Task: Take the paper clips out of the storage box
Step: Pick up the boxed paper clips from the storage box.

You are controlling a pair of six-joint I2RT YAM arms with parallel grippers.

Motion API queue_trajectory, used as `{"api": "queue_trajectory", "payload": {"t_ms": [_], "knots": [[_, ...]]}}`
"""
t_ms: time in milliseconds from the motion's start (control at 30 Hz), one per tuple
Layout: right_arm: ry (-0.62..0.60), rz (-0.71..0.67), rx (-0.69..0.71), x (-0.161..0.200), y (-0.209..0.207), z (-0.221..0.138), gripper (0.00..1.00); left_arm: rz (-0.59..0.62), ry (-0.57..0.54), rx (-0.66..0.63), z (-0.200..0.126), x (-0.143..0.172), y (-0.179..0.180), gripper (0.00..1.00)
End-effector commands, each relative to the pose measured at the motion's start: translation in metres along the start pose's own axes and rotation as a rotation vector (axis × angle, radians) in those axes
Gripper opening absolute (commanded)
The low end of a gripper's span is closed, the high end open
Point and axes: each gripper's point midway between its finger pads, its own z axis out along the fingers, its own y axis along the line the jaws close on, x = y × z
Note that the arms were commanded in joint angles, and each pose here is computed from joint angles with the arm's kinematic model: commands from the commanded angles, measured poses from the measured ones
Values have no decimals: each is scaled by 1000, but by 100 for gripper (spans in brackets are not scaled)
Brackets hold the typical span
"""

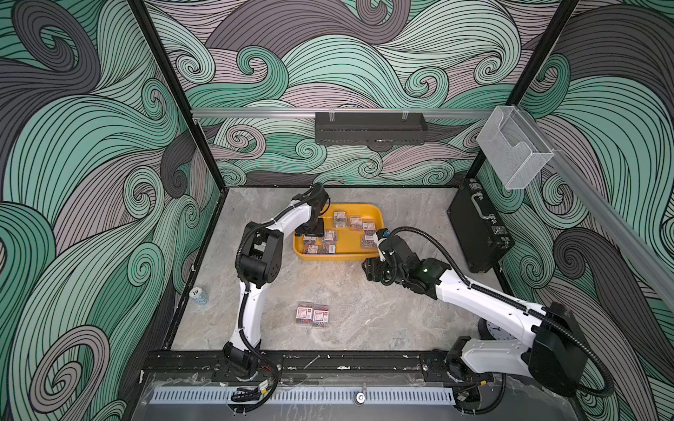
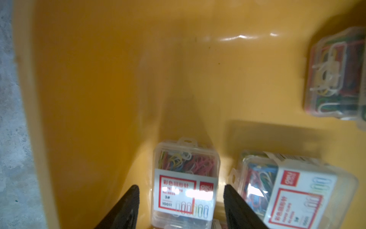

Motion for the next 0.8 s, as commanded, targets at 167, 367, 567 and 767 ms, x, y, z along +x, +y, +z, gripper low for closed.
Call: {"api": "queue_trajectory", "payload": {"t_ms": [167, 367, 567, 767], "knots": [[-1, 1, 36, 6, -15, -3, 71, 11, 55, -43, 14, 8, -1, 66], [0, 0, 34, 5, -17, -3, 71, 7, 68, -32, 19, 9, -4, 63], [0, 6, 29, 4, -16, -3, 71, 10, 59, -11, 15, 7, -7, 54], [-2, 6, 24, 3, -15, -4, 71, 18, 50, 1, 9, 3, -9, 46]]}}
